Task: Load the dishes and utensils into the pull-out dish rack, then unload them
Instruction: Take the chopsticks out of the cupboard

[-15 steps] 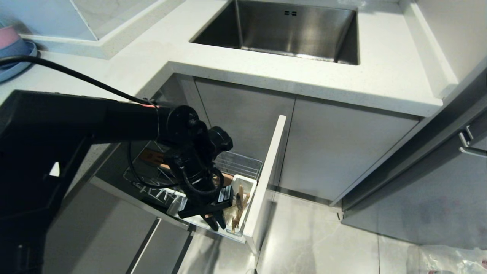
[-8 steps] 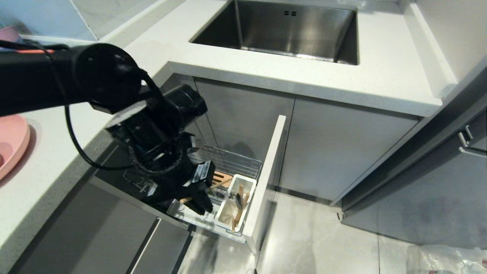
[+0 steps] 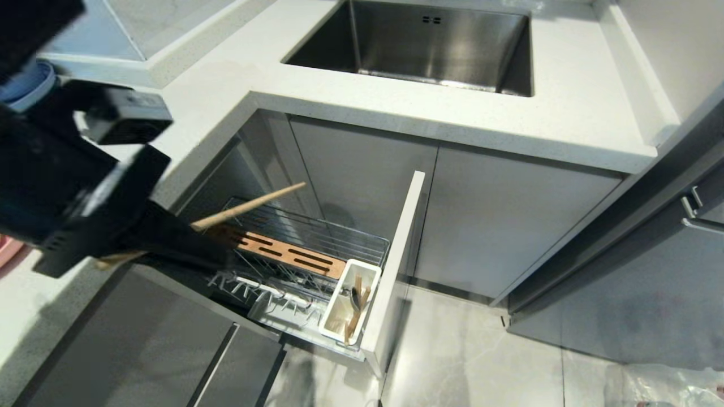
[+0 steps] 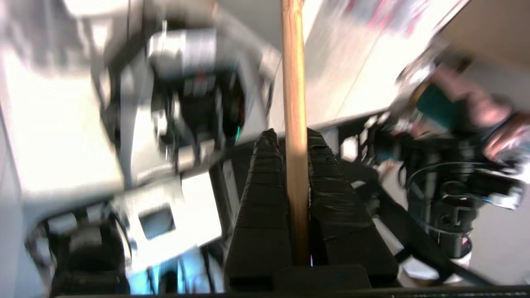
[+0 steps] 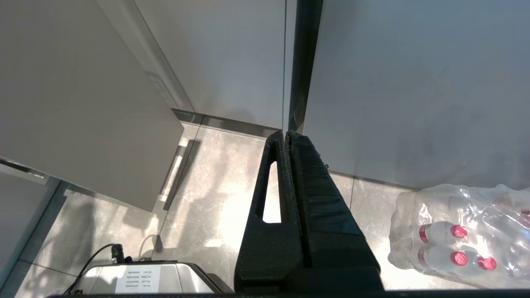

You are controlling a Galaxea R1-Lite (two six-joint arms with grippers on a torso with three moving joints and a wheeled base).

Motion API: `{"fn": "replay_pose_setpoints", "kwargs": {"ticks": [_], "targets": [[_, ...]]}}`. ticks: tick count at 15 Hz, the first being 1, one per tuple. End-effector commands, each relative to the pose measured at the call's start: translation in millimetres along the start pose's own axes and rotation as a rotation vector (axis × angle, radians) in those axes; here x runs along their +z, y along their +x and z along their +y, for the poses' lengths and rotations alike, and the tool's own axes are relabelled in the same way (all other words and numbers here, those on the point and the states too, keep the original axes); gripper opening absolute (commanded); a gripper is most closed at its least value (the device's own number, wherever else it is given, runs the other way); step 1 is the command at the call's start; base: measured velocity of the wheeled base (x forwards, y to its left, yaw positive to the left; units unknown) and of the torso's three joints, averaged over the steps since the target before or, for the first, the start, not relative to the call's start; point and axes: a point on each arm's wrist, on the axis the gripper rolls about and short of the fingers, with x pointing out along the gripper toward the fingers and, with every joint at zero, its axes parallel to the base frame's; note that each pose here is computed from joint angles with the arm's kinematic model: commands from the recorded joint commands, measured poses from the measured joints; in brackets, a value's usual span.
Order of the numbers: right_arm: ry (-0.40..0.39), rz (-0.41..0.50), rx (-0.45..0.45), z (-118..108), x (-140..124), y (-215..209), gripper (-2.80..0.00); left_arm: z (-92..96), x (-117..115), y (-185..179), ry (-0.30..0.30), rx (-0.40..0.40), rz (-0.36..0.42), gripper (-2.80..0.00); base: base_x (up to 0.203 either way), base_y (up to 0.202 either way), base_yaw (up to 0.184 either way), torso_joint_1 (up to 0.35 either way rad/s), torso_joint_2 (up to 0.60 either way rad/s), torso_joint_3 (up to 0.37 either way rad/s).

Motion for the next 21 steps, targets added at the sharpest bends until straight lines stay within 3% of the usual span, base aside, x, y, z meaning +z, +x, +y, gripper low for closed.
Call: {"fn": "replay_pose_setpoints", "kwargs": {"ticks": [1, 3, 4, 8, 10, 14, 17, 19, 21], "targets": [[0.001, 0.002, 0.0, 0, 0, 0, -2.8, 7.6, -28, -49, 0.031, -0.071, -0.143, -2.8, 0.0, 0.0, 0.0, 0.0, 0.0, 0.0], [0.0, 0.002, 0.0, 0, 0, 0, -2.8, 15.6, -43, -80, 0.047, -0.073, -0.312, -2.8, 0.0, 0.0, 0.0, 0.0, 0.0, 0.0], [0.0, 0.002, -0.001, 0, 0, 0, -2.8, 21.4, -47, -90, 0.02, -0.029, -0.401, -2.8, 0.0, 0.0, 0.0, 0.0, 0.0, 0.0], [-0.001, 0.002, -0.001, 0, 0, 0, -2.8, 40.0, -62, -117, -0.165, 0.218, -0.667, -2.8, 0.0, 0.0, 0.0, 0.0, 0.0, 0.0], [0.001, 0.002, -0.001, 0, 0, 0, -2.8, 47.6, -65, -120, -0.281, 0.374, -0.755, -2.8, 0.0, 0.0, 0.0, 0.0, 0.0, 0.0], [0.0, 0.002, -0.001, 0, 0, 0, -2.8, 76.9, -44, -109, -0.507, 0.628, -0.868, -2.8, 0.0, 0.0, 0.0, 0.0, 0.0, 0.0], [0.0, 0.002, 0.0, 0, 0, 0, -2.8, 108.3, -18, -91, -0.636, 0.667, -0.924, -2.8, 0.0, 0.0, 0.0, 0.0, 0.0, 0.0], [0.0, 0.002, -0.001, 0, 0, 0, -2.8, 126.6, -8, -76, -0.676, 0.691, -0.95, -2.8, 0.0, 0.0, 0.0, 0.0, 0.0, 0.0], [0.001, 0.002, 0.0, 0, 0, 0, -2.8, 144.3, -4, -58, -0.702, 0.71, -0.924, -2.8, 0.0, 0.0, 0.0, 0.0, 0.0, 0.0]]}}
